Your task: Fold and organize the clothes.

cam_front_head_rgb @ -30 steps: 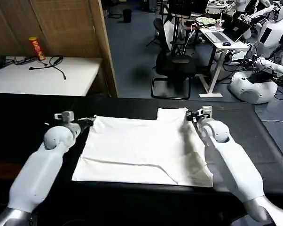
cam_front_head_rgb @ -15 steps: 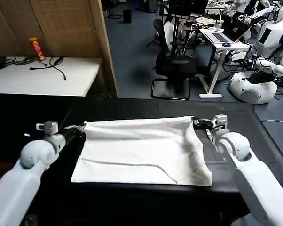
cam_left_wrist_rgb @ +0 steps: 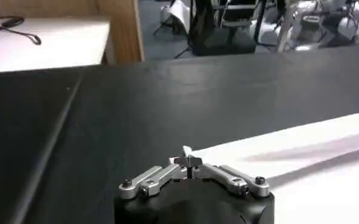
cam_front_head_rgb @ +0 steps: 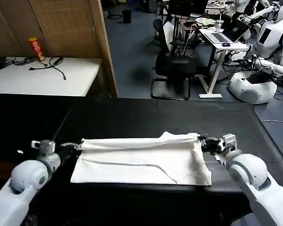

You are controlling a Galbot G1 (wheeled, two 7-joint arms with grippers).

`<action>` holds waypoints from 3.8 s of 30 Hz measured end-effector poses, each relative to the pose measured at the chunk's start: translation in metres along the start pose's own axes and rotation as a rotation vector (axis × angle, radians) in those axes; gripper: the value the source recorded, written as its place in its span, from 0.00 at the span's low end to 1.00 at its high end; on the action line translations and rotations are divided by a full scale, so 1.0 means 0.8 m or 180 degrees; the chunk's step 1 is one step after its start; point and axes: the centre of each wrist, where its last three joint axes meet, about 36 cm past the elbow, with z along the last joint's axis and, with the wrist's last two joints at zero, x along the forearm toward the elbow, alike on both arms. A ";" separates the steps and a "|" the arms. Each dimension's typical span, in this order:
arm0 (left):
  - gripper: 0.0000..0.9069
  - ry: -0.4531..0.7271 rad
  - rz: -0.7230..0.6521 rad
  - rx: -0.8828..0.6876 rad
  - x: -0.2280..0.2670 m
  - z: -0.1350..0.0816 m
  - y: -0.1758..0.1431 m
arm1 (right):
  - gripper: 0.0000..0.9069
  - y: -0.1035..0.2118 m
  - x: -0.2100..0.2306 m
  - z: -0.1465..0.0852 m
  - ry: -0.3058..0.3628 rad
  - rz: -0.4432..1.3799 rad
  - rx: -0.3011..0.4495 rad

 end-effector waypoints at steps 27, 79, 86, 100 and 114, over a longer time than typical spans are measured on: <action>0.97 0.0168 -0.0146 -0.0124 0.044 0.058 -0.033 | 0.12 0.012 0.016 0.028 0.0174 -0.0076 0.0028; 0.00 -0.0070 -0.0026 0.0967 -0.049 0.039 0.004 | 0.08 0.008 -0.135 0.020 -0.0137 0.0122 -0.0640; 0.00 -0.0071 -0.0116 0.0888 -0.058 0.040 0.000 | 0.04 0.011 -0.126 0.026 -0.0192 0.0265 -0.0576; 0.97 -0.0301 0.0016 0.0755 -0.103 0.006 -0.022 | 0.97 0.007 -0.118 0.038 -0.0180 0.0487 -0.0684; 0.97 -0.0400 -0.0080 0.0523 -0.076 -0.002 -0.006 | 0.97 -0.001 -0.045 0.022 -0.0381 0.0307 -0.0732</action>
